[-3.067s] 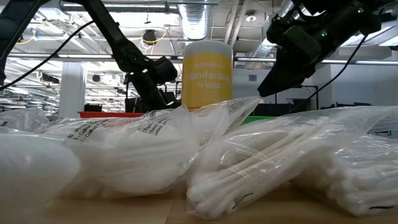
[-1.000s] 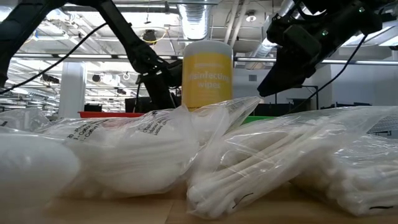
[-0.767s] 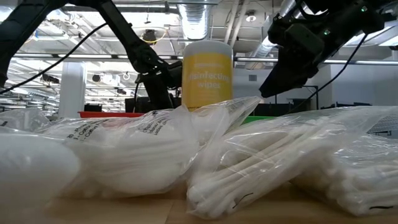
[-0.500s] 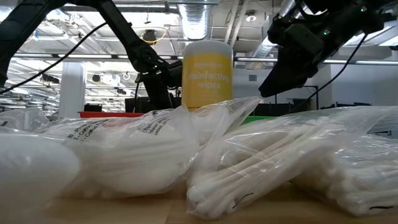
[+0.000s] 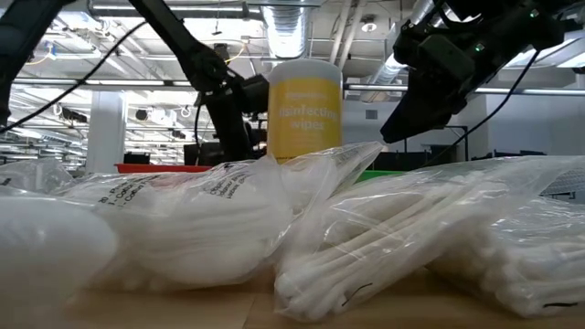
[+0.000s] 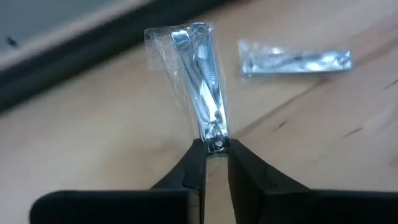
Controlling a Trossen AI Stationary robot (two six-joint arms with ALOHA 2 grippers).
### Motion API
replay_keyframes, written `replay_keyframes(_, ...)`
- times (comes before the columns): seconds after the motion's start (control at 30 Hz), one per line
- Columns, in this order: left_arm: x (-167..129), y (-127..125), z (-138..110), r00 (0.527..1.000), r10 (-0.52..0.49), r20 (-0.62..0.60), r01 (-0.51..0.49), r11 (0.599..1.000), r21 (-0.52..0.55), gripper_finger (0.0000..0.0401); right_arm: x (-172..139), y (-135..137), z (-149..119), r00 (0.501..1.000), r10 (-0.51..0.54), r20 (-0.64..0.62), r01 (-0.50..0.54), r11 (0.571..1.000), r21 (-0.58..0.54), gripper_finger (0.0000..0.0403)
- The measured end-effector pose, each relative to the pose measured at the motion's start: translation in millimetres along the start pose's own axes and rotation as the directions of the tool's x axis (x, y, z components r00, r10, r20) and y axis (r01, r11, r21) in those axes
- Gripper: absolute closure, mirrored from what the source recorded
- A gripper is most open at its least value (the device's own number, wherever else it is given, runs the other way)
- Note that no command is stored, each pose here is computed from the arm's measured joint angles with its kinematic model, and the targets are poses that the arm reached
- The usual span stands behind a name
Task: Pick & Place Travel size toiletries
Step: Put the silver nail cutter into the right green bin
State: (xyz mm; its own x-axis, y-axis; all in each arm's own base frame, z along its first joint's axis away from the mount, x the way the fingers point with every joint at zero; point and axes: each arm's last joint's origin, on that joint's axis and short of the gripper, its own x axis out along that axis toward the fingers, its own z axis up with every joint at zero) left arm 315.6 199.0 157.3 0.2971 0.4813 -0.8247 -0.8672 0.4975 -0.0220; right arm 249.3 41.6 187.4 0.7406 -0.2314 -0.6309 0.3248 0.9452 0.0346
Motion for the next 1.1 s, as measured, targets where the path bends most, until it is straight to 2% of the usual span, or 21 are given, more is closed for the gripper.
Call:
replay_keyframes(0.3, -59, 0, 14, 0.992, 0.005, 0.123, -0.007, 1.000, 0.017, 0.0371, 0, 0, 0, 1.000, 0.000, 0.000, 0.000, 1.000, -0.002, 0.0244)
replay_keyframes(0.5, -99, 0, 21, 0.975, -0.033, 0.221, 0.030, 0.999, 0.017, 0.0365, 0, 0, 0, 1.000, 0.000, 0.000, 0.000, 1.000, -0.002, 0.0244)
replay_keyframes(0.8, -155, -16, 13, 0.932, -0.166, 0.323, 0.124, 0.981, 0.147, 0.0365, 0, 0, 0, 1.000, -0.003, 0.004, 0.003, 1.000, 0.000, 0.0244)
replay_keyframes(1.1, -195, -42, -8, 0.882, -0.316, 0.349, 0.203, 0.925, 0.322, 0.0364, 0, 0, 1, 1.000, -0.003, 0.005, 0.003, 1.000, 0.001, 0.0244)
